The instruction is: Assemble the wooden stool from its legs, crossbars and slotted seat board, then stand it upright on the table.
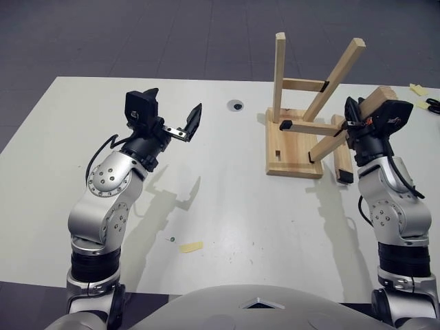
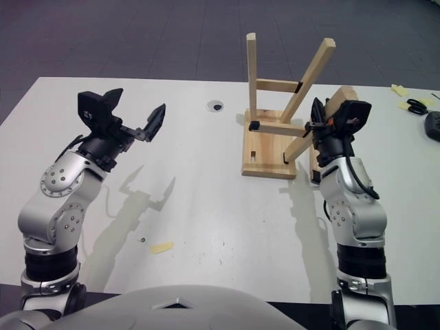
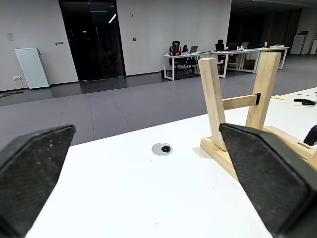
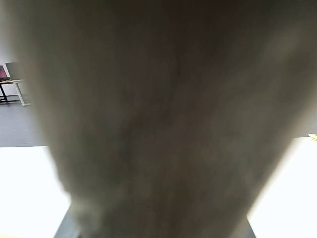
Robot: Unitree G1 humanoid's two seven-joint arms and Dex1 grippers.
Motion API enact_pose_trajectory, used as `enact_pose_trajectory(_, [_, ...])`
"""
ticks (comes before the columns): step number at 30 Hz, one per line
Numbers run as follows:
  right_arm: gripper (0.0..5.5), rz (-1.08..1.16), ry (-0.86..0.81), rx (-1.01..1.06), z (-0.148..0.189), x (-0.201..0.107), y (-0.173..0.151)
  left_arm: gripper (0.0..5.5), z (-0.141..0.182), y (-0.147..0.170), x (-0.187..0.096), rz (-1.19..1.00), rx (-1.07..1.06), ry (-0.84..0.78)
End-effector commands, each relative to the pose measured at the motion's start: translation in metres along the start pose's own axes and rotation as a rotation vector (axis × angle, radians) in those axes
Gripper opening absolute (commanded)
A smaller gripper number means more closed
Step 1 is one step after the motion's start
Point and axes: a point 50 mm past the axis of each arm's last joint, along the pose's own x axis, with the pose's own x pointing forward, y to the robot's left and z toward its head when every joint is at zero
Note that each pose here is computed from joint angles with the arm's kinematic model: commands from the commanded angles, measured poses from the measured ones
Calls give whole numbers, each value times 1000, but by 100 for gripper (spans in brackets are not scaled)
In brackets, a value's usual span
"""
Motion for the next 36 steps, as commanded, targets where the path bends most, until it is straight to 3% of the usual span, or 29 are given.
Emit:
enact_pose_trajectory(1, [104,15,405,14,-75,-18,6,540,1,2,2,-8,25,-1])
enact_pose_trajectory(6, [104,27,331,66,-41,11,14,540,0,1,3,-9,30,2])
enact_pose_trajectory(7, [140,49,299,65,-32,16,17,540,0,2,3,-9,33,1])
enact_pose_trajectory(21, [360,155,-13,231,43,53,33,540,-2,4,6,-22,28,-8])
enact_pose_trajectory(31, [530,224,-427,257,164,67,39,540,-2,-1,7,-38,17,-8])
enact_pose_trajectory(36, [538,246,-548,217,210,79,43,540,-2,-4,9,-42,15,-14])
